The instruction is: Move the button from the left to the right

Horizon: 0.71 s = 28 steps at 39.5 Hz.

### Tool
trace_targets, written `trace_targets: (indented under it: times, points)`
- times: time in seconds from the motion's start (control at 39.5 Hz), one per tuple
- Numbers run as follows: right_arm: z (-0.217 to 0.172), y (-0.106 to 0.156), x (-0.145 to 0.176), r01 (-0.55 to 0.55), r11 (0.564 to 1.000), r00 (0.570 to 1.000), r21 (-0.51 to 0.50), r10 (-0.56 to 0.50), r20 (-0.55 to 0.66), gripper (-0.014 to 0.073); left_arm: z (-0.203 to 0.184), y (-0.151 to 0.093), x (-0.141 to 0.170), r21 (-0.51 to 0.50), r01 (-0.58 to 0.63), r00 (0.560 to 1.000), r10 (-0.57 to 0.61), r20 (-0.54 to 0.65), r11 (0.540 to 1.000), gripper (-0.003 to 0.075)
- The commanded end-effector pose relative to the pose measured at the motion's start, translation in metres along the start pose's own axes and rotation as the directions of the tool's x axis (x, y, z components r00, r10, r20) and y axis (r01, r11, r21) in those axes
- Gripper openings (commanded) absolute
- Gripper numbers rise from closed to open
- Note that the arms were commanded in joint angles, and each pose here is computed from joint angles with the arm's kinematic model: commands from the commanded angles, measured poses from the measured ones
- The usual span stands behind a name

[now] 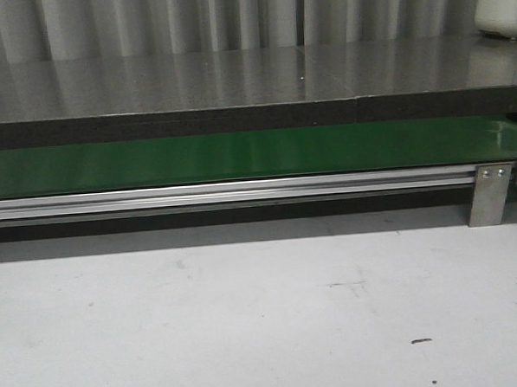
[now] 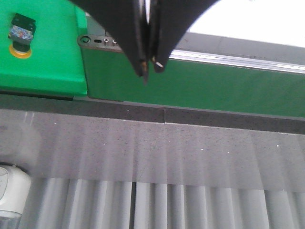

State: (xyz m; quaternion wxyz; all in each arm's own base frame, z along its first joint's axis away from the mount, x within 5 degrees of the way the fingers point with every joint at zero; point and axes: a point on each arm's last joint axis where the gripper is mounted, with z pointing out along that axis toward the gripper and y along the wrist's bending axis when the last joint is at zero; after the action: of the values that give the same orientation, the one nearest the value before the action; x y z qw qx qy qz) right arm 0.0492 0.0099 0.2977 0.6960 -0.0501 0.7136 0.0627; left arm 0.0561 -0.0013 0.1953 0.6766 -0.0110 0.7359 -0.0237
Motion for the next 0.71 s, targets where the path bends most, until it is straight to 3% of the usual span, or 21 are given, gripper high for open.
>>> trace_targets:
  times: [0.0, 0.56, 0.68]
  points:
    - [-0.001, -0.001, -0.015, 0.007, 1.000, 0.995, 0.012, -0.008, 0.099, -0.0070, 0.000, 0.000, 0.000, 0.010, 0.008, 0.997, -0.009, 0.081, 1.000, -0.0021]
    - [-0.001, -0.001, -0.015, 0.007, 1.000, 0.995, 0.012, -0.008, 0.099, -0.0070, 0.000, 0.000, 0.000, 0.010, 0.008, 0.997, -0.009, 0.081, 1.000, -0.0021]
    - [0.004, -0.002, -0.002, 0.004, 1.000, 0.996, 0.017, -0.006, 0.089, -0.0070, 0.000, 0.000, 0.000, 0.010, 0.008, 0.997, -0.009, 0.081, 1.000, -0.0021]
